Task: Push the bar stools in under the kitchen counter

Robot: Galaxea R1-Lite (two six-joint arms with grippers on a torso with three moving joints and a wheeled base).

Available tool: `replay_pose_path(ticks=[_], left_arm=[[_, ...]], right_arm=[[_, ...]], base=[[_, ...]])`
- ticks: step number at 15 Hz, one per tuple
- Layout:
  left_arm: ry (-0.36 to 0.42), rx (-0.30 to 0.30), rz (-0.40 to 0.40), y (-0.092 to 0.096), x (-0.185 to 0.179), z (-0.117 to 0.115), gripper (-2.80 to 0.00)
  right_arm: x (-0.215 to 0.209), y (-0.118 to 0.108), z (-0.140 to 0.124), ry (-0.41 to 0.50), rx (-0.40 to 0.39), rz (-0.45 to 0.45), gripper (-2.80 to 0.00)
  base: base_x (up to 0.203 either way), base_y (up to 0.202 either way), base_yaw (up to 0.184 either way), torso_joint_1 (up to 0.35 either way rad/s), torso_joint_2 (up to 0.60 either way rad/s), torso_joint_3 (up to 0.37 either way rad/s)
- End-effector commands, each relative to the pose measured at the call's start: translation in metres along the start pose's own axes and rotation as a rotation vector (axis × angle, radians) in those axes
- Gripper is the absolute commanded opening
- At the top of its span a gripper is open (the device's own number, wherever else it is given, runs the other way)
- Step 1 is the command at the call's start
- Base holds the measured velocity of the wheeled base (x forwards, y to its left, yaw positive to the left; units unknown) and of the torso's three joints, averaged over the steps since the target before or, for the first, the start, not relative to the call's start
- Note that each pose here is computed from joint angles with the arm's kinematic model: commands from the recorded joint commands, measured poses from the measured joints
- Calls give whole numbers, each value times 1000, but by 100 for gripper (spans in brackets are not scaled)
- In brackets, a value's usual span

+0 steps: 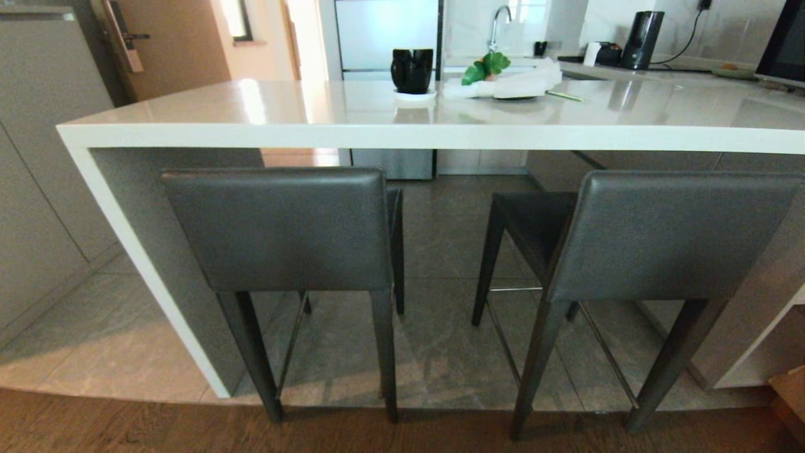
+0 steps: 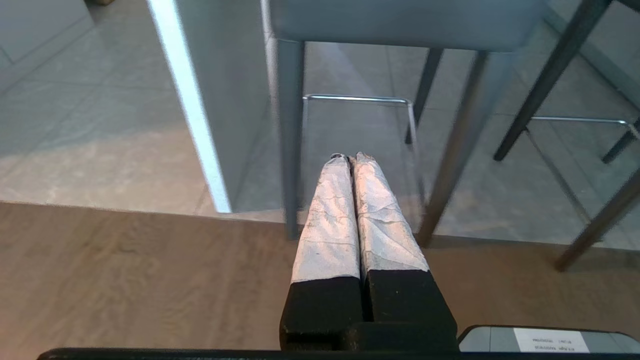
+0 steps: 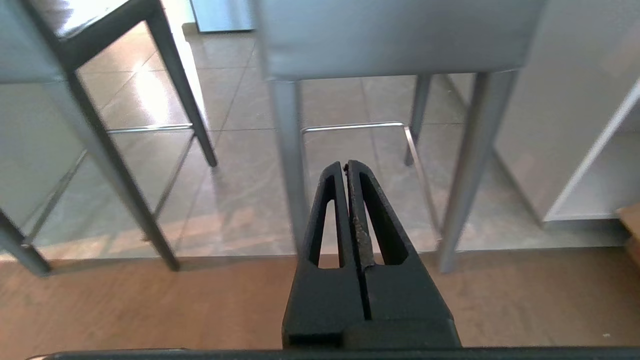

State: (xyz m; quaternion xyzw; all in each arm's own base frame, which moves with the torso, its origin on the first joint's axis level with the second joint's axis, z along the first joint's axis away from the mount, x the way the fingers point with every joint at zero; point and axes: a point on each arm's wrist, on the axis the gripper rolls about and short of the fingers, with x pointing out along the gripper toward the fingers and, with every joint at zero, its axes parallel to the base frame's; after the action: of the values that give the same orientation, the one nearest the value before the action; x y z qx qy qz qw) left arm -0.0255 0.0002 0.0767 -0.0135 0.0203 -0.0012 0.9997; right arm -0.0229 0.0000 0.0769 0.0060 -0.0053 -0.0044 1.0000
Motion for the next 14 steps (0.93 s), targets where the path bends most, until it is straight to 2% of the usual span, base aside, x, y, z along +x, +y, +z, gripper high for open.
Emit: replay_pose_path(ticks=[1,8,14], left_arm=[[-1,0,0,0,0,0,-280],[0,1,0,0,0,0,-280],[-1,1,2,0,0,0,-280]], right_arm=[[0,0,0,1,0,0,-280],[0,0,0,1,0,0,-280],[0,0,0,1,2,0,-280]], base=[[0,-196,4,2,2,2],[0,-184,0,2,2,2],[0,-14,0,0,0,0]])
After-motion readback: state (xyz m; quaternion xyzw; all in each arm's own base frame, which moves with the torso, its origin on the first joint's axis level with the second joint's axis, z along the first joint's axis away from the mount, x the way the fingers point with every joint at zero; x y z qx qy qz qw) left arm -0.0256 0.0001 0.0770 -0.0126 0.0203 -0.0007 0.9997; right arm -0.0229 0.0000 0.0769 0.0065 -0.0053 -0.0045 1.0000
